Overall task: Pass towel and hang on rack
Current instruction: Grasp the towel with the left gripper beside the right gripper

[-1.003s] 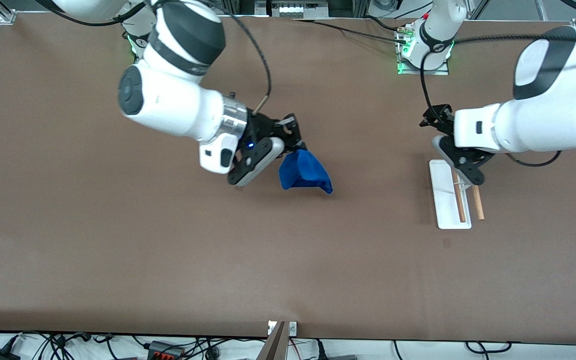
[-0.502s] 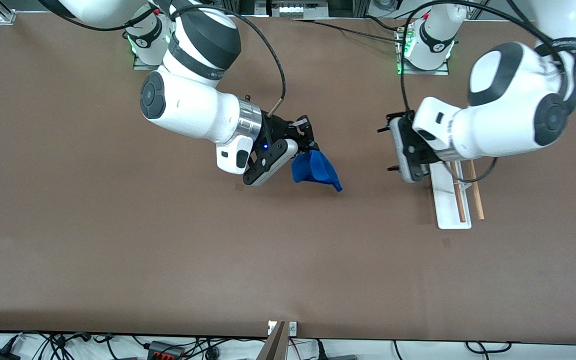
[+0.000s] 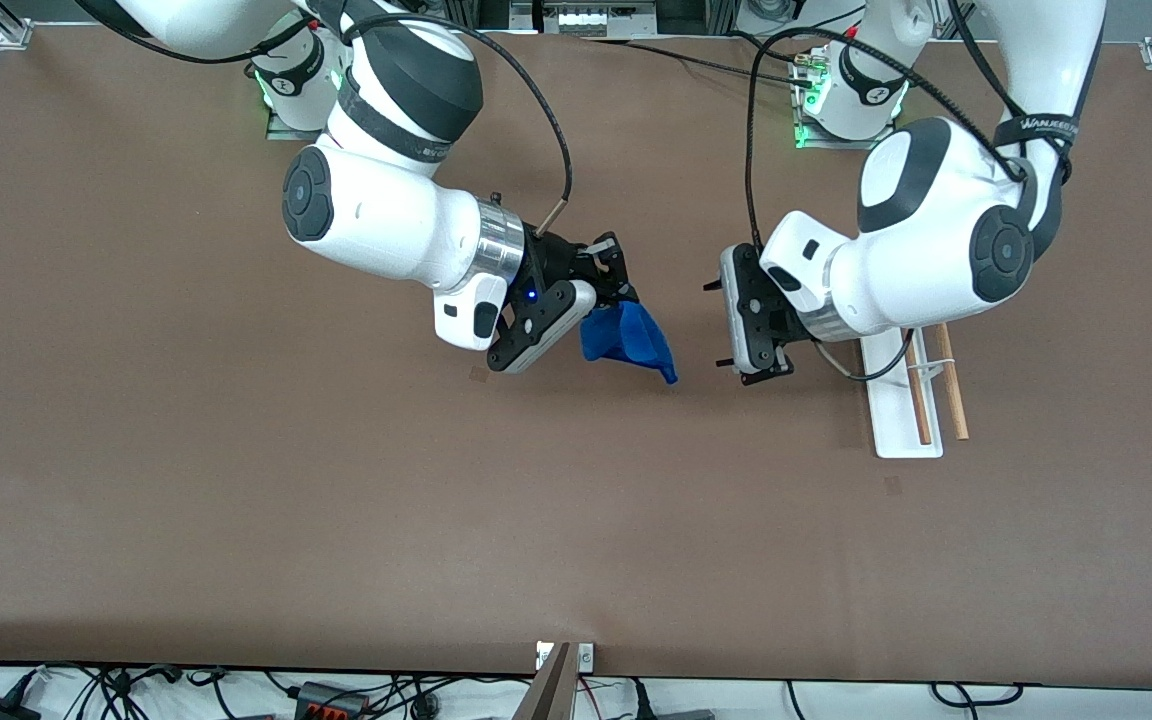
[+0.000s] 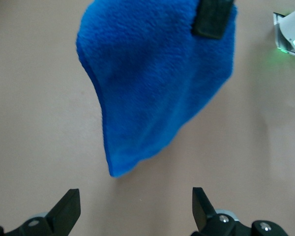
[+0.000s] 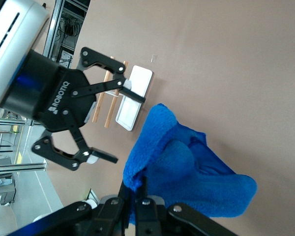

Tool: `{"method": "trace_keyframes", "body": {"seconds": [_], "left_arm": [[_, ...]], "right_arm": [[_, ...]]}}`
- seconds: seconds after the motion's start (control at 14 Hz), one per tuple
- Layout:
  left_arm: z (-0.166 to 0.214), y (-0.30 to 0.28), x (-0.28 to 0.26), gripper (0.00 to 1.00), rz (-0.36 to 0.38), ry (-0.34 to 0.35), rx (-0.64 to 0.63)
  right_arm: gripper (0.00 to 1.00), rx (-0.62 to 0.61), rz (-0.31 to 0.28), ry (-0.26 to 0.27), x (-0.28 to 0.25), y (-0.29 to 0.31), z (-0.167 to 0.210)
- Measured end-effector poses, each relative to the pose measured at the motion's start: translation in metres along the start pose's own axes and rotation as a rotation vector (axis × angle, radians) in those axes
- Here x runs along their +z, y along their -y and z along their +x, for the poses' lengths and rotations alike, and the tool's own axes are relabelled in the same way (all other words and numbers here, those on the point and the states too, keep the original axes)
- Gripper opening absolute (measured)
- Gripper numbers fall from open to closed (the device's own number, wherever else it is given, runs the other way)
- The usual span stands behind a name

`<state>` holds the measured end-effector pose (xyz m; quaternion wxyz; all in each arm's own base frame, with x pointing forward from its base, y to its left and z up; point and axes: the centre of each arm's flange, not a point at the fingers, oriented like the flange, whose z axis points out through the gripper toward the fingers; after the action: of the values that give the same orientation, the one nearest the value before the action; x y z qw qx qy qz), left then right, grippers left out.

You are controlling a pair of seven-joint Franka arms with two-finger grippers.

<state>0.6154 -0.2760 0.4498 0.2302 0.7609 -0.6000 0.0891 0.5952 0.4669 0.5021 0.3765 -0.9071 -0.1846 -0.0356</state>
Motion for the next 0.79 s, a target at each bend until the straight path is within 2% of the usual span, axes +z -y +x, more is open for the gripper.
{"method": "trace_keyframes", "body": {"seconds": [0.36, 0.79], "left_arm": [[0.005, 0.017, 0.032, 1.0, 0.035, -0.019, 0.036], [0.034, 0.023, 0.046, 1.0, 0.039, -0.065, 0.064]], "right_arm": [[0.07, -0.001, 0.0, 0.0, 0.0, 0.0, 0.0], [0.07, -0.011, -0.01, -0.002, 0.0, -0.001, 0.0]]}}
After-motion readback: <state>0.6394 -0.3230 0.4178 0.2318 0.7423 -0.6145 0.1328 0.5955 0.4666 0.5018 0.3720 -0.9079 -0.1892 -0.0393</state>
